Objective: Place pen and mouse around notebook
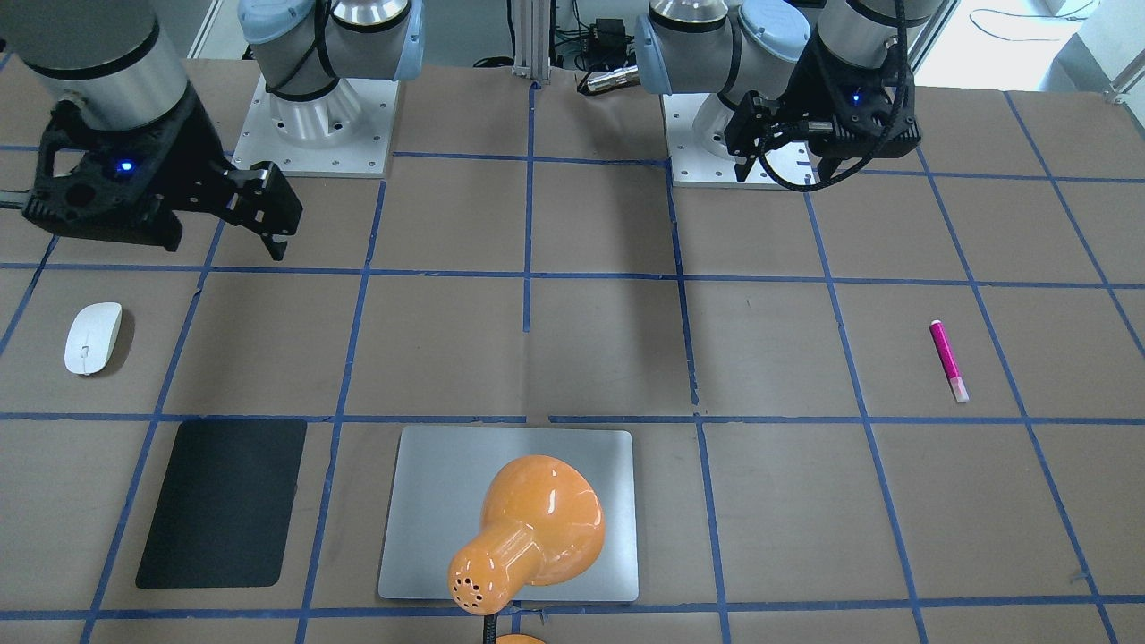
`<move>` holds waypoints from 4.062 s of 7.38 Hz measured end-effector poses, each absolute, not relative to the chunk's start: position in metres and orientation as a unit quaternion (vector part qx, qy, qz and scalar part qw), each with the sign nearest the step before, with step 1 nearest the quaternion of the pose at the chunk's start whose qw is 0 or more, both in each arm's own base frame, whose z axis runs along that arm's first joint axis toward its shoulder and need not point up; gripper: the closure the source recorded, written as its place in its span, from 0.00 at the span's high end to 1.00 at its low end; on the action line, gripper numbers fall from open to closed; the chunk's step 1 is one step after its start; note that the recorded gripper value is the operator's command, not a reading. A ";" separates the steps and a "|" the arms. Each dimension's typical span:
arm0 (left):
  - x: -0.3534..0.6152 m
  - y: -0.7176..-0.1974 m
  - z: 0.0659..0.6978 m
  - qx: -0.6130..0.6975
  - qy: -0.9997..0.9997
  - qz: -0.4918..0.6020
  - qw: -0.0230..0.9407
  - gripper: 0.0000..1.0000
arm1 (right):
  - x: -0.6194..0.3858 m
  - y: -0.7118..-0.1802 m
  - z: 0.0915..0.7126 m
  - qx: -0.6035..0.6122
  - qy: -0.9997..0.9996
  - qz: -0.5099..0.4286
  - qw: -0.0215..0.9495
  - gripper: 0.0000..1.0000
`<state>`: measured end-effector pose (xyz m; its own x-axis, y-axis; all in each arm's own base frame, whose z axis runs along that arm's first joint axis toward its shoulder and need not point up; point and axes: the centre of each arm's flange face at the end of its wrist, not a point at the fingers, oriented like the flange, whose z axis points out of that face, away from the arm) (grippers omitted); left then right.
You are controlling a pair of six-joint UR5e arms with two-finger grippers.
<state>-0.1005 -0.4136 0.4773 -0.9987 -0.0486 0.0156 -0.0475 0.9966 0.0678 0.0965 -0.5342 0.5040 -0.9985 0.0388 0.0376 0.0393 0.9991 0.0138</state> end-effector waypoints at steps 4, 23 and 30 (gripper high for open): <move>-0.095 -0.411 0.479 0.022 -0.999 -0.032 0.003 1.00 | -0.101 -0.545 0.452 0.039 -0.999 -0.033 0.009 1.00; 0.220 -0.415 0.280 0.053 -0.998 0.005 -0.027 1.00 | -0.213 -0.462 0.183 0.035 -0.999 -0.016 0.031 0.48; 0.252 -0.448 0.186 0.059 -0.998 0.017 -0.008 0.75 | -0.078 -0.619 0.230 -0.023 -0.999 0.025 0.034 0.48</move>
